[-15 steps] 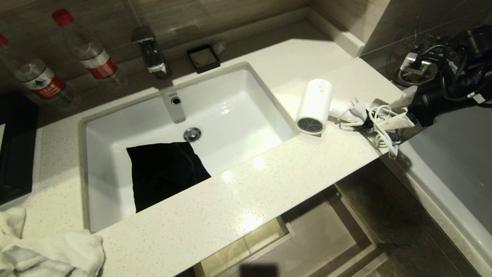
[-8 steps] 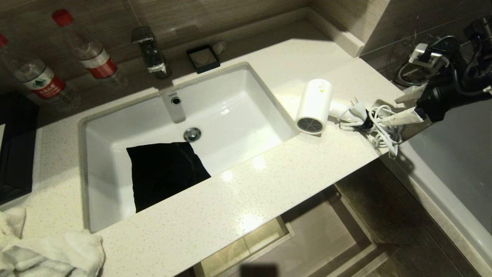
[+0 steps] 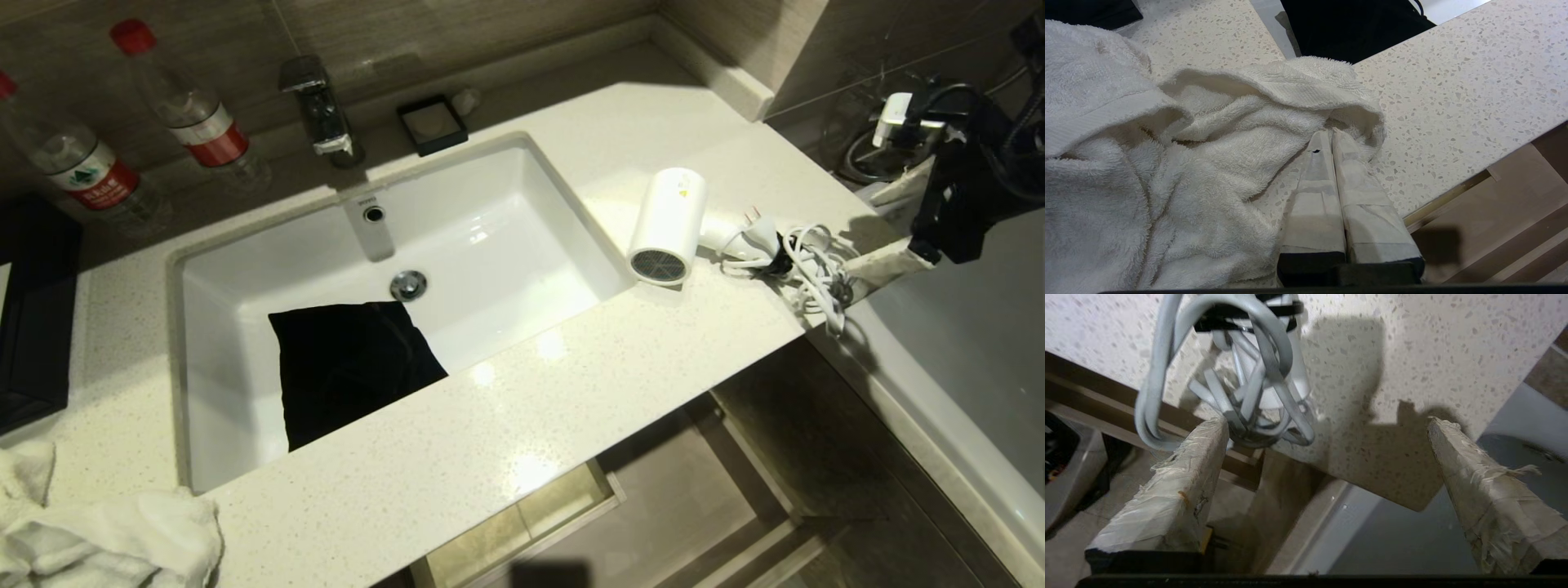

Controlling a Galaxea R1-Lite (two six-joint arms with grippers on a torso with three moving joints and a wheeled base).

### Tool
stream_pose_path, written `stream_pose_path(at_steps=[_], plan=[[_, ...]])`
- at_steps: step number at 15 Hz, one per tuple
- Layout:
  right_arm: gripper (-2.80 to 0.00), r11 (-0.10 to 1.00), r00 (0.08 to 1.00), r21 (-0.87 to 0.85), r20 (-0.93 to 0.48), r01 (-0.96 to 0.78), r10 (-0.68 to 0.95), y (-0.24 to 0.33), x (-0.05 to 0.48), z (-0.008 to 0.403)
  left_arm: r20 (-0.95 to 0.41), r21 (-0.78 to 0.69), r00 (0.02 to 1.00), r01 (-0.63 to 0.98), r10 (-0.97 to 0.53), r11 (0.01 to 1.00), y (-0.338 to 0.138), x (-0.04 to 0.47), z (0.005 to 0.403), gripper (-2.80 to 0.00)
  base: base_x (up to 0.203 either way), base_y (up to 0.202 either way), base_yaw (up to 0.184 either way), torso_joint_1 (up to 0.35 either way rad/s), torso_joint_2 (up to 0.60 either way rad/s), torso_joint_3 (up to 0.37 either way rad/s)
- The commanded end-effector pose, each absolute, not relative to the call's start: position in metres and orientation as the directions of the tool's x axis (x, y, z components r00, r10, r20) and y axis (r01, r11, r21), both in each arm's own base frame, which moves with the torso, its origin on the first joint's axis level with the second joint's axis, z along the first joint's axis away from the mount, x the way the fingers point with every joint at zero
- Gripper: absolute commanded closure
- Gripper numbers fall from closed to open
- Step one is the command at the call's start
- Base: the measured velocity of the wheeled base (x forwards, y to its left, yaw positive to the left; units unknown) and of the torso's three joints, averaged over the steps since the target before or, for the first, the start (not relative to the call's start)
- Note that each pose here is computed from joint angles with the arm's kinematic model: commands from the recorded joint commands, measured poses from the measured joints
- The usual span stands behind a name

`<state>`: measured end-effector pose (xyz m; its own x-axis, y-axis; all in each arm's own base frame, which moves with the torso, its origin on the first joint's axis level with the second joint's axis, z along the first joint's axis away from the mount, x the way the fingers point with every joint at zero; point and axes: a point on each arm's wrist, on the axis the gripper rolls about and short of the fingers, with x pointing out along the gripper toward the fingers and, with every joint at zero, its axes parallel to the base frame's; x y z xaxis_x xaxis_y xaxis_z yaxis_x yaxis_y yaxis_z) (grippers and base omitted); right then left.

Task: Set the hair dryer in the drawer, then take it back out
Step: Pick up the hairdryer

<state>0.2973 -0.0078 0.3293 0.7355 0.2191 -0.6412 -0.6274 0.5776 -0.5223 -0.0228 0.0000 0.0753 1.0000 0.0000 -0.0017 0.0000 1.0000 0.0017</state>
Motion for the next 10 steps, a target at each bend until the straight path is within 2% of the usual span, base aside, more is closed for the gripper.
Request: stream_pose_path(at_steps=[1,10], plan=[[-2.8,0.547,0.736,-0.559,-0.655,-0.624,0.169,0.005,0.297,0.329,0.0,0.002,1.0,0.0,0.0,1.0,0.0,-0.023,0.075,0.0,0.0,0.0,0.0,0.0,0.0,0.0],[-2.8,0.536,0.735,-0.558,-0.651,-0.634,0.191,0.027,0.296,0.33,-0.001,0.002,1.0,0.0,0.0,1.0,0.0,-0.023,0.075,0.0,0.0,0.0,0.0,0.0,0.0,0.0]])
